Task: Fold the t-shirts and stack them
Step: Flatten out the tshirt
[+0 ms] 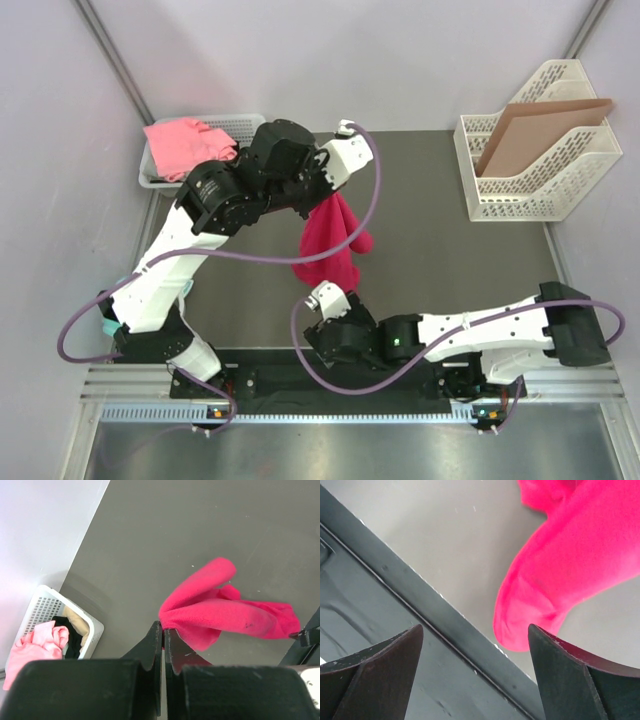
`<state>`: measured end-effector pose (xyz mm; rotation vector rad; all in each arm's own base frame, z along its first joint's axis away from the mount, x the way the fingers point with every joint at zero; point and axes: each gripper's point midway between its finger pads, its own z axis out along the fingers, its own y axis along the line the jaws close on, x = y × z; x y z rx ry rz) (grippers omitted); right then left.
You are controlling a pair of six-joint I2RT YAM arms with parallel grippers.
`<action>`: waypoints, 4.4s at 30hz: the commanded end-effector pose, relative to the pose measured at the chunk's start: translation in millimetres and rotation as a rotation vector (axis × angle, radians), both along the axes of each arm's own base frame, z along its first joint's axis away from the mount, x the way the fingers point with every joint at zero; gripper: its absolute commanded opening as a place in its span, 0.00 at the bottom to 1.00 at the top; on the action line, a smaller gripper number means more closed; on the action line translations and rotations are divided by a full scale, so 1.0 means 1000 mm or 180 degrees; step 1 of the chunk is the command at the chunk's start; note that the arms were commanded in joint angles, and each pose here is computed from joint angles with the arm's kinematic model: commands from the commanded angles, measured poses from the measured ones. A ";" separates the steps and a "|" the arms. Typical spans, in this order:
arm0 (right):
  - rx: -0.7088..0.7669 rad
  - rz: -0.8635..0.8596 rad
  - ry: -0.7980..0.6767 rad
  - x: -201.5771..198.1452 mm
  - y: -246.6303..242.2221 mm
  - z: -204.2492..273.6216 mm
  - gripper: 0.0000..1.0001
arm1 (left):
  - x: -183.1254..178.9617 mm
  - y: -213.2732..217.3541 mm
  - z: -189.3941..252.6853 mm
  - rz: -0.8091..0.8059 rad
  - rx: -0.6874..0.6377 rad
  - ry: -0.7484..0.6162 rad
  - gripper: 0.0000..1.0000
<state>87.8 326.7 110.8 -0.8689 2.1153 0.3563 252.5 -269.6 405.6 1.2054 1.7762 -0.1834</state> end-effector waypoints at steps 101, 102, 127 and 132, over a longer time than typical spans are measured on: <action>0.0381 -0.3210 -0.0060 0.290 -0.278 0.076 0.00 | 0.160 0.148 -0.264 0.1395 0.0509 0.0758 0.00; 0.0404 -0.3256 -0.0075 0.297 -0.281 0.078 0.00 | 0.167 0.147 -0.284 0.1399 0.0592 0.0866 0.00; -0.0122 -0.3352 0.0047 0.364 -0.278 0.053 0.82 | 0.061 0.155 -0.316 0.1113 0.0800 0.1651 0.85; -0.0065 -0.3120 0.0125 0.318 -0.248 0.054 0.77 | 0.055 0.156 -0.343 0.1165 0.0885 0.1891 0.81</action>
